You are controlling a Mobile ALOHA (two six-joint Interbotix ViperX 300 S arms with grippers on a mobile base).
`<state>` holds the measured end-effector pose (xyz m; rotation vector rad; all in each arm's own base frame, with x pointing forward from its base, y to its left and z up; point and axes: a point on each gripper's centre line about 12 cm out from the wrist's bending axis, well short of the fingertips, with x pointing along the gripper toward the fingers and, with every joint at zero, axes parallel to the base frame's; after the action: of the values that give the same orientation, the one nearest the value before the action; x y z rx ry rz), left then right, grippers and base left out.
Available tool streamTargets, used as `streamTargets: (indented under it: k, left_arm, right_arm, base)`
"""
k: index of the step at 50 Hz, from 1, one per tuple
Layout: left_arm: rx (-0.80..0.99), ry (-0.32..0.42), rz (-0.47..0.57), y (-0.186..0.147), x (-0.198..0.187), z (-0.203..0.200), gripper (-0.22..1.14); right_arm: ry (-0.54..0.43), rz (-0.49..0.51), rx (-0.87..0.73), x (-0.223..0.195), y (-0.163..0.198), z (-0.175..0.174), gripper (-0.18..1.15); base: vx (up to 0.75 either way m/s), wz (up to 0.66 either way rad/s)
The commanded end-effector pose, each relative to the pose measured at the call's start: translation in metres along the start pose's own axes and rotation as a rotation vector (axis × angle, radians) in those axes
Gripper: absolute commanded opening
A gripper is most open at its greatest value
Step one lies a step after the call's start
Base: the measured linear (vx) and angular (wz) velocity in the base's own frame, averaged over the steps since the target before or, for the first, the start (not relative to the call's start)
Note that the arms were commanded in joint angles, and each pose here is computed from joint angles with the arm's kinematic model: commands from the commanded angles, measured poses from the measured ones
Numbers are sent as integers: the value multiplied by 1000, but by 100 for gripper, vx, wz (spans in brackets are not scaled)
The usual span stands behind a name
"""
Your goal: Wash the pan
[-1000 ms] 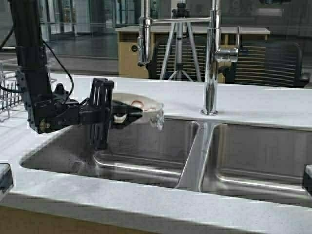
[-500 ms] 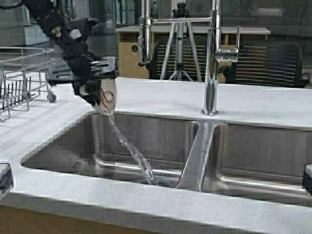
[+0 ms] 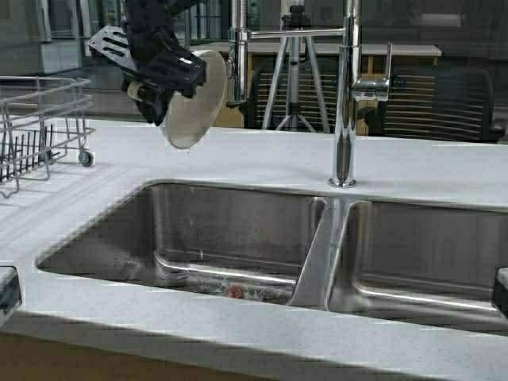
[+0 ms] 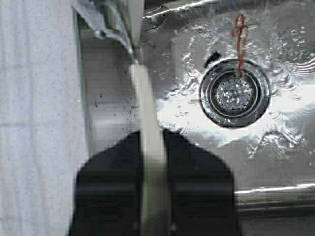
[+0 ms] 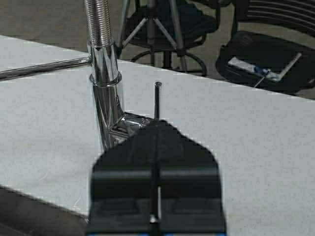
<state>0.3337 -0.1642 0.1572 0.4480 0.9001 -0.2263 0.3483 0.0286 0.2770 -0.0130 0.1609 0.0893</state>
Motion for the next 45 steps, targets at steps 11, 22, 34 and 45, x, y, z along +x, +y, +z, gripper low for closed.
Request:
streamTargets:
  k: [11,22,34,45]
  left_arm:
    - [36,34,-1,-5,14,-7,2]
    - [35,-89,117,57,-34,21,2]
    - [119,-167,257,126,-83,29,2]
    - [106,-156,383,198,-108,27,3]
  right_arm:
    - [-40,0,4,-2,0,9,6]
    - [-40,0,4,-2,0,9,6]
    - [-44,0,4,-2,0,11,6]
    - [-41,0,3,1,0,10,6]
  base:
    - [-1,-1]
    - [0,0]
    - [0,0]
    - [0,1]
